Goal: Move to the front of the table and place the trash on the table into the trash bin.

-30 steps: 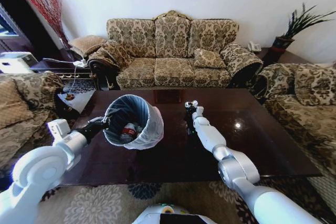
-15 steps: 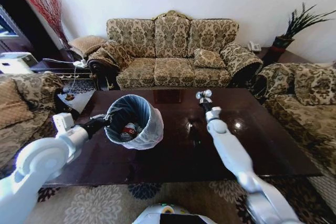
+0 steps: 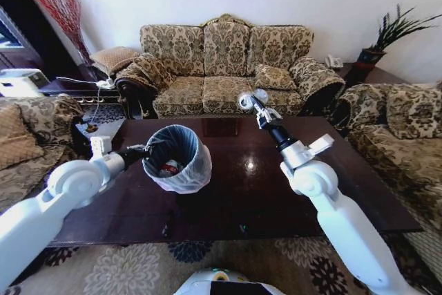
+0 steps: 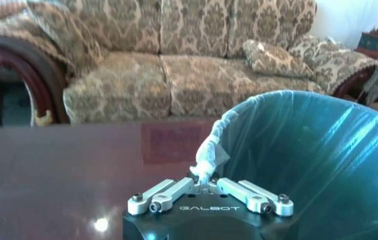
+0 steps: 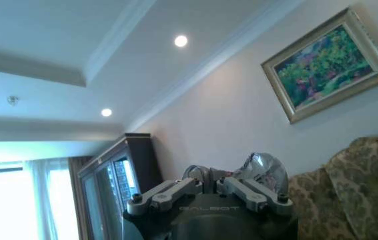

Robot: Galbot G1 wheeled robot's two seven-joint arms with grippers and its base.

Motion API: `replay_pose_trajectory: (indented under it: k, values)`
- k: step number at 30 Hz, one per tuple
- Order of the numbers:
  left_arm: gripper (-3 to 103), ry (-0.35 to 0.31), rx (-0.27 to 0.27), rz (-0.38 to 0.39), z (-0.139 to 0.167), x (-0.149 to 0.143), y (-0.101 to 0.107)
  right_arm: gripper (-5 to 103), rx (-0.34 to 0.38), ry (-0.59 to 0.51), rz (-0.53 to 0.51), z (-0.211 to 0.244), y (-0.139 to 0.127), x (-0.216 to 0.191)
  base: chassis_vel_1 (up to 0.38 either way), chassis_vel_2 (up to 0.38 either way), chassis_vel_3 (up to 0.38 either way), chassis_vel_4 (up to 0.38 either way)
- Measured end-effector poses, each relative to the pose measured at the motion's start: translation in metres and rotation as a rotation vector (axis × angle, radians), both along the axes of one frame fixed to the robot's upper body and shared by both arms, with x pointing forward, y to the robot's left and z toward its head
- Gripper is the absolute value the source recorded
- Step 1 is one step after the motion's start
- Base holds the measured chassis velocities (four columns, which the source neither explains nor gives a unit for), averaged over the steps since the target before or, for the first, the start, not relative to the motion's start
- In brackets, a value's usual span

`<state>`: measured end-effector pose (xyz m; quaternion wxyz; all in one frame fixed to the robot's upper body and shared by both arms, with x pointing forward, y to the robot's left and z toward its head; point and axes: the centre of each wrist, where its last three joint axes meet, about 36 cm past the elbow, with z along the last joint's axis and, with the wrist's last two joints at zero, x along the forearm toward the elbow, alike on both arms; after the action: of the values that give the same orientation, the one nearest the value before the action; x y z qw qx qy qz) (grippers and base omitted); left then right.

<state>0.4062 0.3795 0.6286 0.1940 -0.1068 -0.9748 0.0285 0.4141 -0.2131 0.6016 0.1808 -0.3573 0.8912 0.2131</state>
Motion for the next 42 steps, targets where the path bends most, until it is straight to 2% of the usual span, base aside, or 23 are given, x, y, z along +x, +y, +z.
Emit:
replay_pose_trajectory:
  k: [2, 5, 9, 10, 13, 15, 17, 20, 21, 23, 26, 28, 35, 38, 42]
  values:
    - [0, -0.009, 0.002, -0.001, 0.004, 0.003, 0.002, 3, 0.006, -0.003, 0.007, 0.002, 0.001, -0.001, 0.000, 0.000, 0.000, 0.000]
    - [0, -0.056, 0.019, -0.016, 0.033, 0.011, 0.007, 3, 0.038, -0.027, 0.047, 0.015, 0.009, -0.002, 0.000, 0.000, 0.000, 0.000]
    - [0, -0.088, 0.035, -0.032, 0.052, 0.013, 0.009, 3, 0.060, -0.035, 0.079, 0.023, 0.016, 0.004, 0.000, 0.000, 0.000, 0.000]
    - [0, -0.111, 0.050, -0.045, 0.065, 0.013, 0.010, 3, 0.069, -0.036, 0.097, 0.025, 0.022, 0.010, 0.000, 0.000, 0.000, 0.000]
    - [0, -0.131, 0.070, -0.068, 0.076, 0.012, 0.008, 3, 0.086, -0.037, 0.142, 0.028, 0.032, 0.015, 0.000, 0.000, 0.000, 0.000]
    - [0, -0.133, 0.079, -0.076, 0.078, 0.012, 0.007, 3, 0.093, -0.036, 0.170, 0.031, 0.036, 0.016, 0.000, 0.000, 0.000, 0.000]
    - [0, -0.126, 0.097, -0.089, 0.075, 0.010, 0.003, 3, 0.105, -0.014, 0.262, 0.035, 0.052, 0.015, 0.000, 0.000, 0.000, 0.000]
    - [0, -0.118, 0.105, -0.094, 0.071, 0.009, 0.001, 3, 0.099, -0.003, 0.321, 0.036, 0.066, 0.010, 0.000, 0.000, 0.000, 0.000]
    - [0, -0.112, 0.108, -0.090, 0.068, 0.009, 0.001, 3, 0.091, -0.003, 0.371, 0.038, 0.078, 0.004, 0.000, 0.000, 0.000, 0.000]
    - [0, -0.109, 0.110, -0.086, 0.067, 0.009, 0.002, 3, 0.088, -0.001, 0.400, 0.039, 0.084, -0.001, 0.000, 0.000, 0.000, 0.000]
    - [0, -0.108, 0.112, -0.060, 0.063, 0.012, 0.008, 3, 0.082, 0.052, 0.524, 0.042, 0.101, -0.025, 0.000, 0.000, 0.000, 0.000]
    - [0, -0.111, 0.110, -0.055, 0.062, 0.013, 0.009, 3, 0.074, 0.070, 0.550, 0.040, 0.104, -0.031, 0.000, 0.000, 0.000, 0.000]
    - [0, -0.119, 0.079, -0.063, 0.057, 0.010, 0.006, 3, -0.007, 0.153, 0.567, 0.012, 0.122, -0.027, 0.000, 0.000, 0.000, 0.000]
    - [0, -0.124, 0.061, -0.080, 0.057, 0.006, 0.000, 3, -0.061, 0.166, 0.518, -0.007, 0.135, -0.010, 0.000, 0.000, 0.000, 0.000]
    - [0, -0.131, 0.049, -0.095, 0.058, 0.003, -0.005, 3, -0.092, 0.173, 0.477, -0.019, 0.145, 0.005, 0.000, 0.000, 0.000, 0.000]
